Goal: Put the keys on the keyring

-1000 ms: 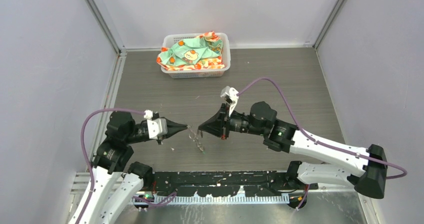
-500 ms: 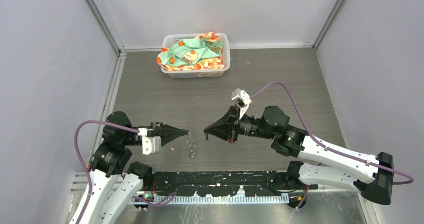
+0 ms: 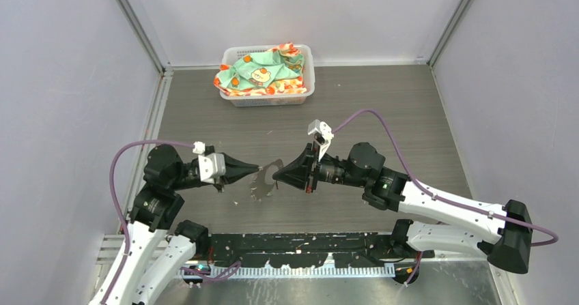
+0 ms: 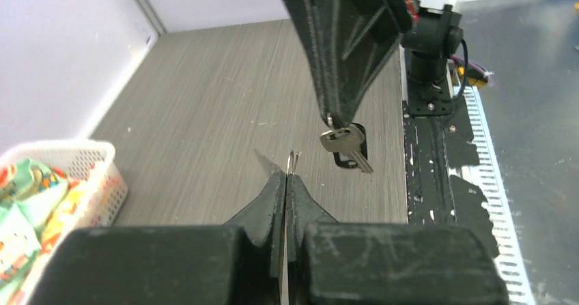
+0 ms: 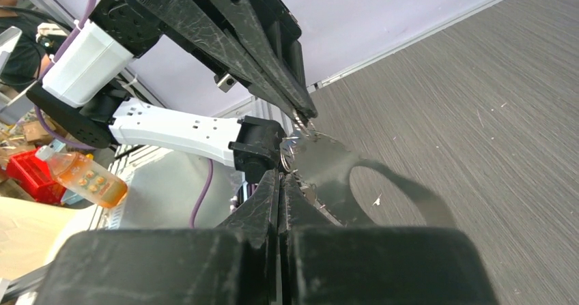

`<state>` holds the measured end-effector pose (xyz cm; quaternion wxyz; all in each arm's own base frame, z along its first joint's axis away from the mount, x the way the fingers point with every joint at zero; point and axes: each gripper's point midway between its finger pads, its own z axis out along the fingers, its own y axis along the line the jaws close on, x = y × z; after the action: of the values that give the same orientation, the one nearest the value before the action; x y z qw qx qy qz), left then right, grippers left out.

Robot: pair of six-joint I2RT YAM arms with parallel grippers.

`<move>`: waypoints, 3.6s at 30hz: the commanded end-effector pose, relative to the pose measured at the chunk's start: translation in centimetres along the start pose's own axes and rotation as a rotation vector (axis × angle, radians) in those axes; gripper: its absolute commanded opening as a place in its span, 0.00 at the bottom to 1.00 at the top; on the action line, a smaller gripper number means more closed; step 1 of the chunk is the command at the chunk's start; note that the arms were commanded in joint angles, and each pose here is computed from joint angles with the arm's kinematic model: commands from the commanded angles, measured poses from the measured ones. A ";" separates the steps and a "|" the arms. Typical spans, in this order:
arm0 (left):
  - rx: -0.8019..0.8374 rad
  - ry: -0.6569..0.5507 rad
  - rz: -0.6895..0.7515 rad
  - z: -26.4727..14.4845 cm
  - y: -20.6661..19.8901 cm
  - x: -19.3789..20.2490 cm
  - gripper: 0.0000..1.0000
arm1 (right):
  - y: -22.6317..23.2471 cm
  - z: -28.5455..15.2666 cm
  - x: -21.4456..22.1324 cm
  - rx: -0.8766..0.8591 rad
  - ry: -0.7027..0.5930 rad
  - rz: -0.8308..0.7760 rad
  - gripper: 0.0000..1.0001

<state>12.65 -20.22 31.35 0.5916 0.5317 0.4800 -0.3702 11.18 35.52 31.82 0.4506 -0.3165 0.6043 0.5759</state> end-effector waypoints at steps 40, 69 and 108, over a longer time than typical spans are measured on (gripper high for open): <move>-0.186 -0.025 -0.189 0.1 3.0 -0.7 0.01 | -0.5 3.8 -6.1 0.039 -0.246 -0.009 0.01; -0.145 -0.041 -0.097 -0.1 2.2 -1.3 0.01 | -2.6 4.3 -5.2 0.159 -0.221 0.002 0.01; -0.157 -0.053 -0.064 -0.3 2.3 -1.8 0.01 | -4.4 3.2 -3.8 0.250 -0.238 0.074 0.01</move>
<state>14.99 -19.58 31.55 0.6023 0.4433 0.5526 -0.3680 16.60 38.36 32.46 0.5152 -0.1958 0.6349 0.5414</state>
